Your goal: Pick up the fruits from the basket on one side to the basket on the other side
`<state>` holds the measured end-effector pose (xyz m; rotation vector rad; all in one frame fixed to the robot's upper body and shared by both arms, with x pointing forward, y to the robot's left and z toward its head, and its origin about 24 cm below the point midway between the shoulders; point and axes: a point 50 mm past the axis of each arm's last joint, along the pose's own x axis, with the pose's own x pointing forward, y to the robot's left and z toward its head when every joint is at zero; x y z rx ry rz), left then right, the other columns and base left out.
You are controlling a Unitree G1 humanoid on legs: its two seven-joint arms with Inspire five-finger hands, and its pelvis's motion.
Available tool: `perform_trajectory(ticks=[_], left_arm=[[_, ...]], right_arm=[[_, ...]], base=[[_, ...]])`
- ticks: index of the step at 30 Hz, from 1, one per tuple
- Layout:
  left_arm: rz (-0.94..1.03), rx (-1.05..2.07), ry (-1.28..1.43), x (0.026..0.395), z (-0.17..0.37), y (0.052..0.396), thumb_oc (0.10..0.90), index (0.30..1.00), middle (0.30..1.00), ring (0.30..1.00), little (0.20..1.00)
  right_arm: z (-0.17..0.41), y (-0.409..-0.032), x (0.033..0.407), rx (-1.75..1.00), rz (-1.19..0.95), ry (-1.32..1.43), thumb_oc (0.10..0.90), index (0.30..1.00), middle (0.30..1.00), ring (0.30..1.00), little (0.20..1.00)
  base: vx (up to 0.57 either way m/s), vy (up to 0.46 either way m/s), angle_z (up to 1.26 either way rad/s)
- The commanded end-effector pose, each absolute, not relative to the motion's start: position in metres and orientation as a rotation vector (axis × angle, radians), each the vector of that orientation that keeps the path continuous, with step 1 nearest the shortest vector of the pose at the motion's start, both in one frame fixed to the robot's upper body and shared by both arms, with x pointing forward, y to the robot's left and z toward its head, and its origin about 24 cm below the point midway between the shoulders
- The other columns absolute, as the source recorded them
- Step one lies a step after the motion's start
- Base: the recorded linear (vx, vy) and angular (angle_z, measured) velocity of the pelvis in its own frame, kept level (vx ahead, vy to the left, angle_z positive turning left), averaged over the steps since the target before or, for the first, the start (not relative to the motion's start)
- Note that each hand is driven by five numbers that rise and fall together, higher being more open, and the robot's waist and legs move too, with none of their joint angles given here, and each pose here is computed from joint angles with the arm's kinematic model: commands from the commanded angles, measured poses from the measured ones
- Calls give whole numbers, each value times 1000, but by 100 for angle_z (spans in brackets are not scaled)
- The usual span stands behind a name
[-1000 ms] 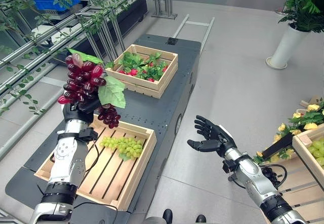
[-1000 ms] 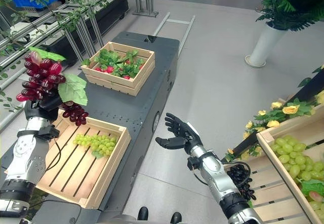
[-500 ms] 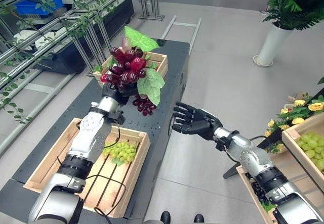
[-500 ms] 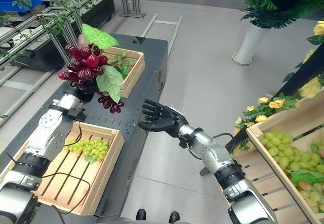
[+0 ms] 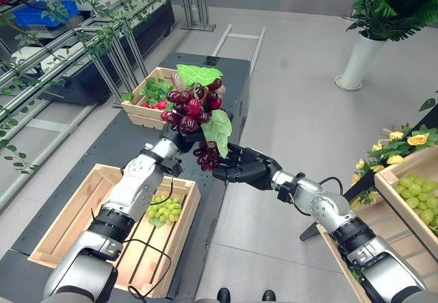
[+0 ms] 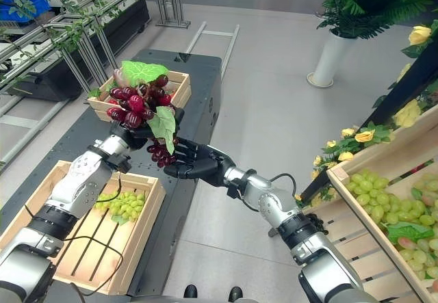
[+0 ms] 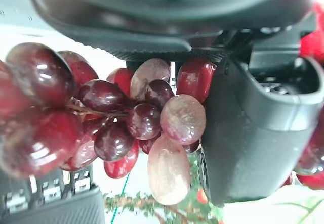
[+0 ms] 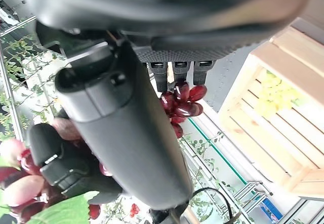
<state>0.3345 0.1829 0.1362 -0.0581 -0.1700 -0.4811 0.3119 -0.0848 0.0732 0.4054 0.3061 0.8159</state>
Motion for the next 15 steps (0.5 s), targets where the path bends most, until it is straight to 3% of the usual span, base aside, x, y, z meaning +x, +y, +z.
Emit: perform_trajectory(ticks=[1, 15], left_arm=[[-510, -126, -376, 358, 195, 168, 400, 300, 300, 300, 300], [-610, -159, -315, 360, 193, 147, 400, 300, 300, 300, 300]], right_arm=[[125, -59, 324, 532, 889, 97, 800, 900, 900, 900, 900], [147, -57, 342, 463, 799, 39, 800, 900, 900, 900, 900]], base=[[0, 0, 0], [0, 0, 0]])
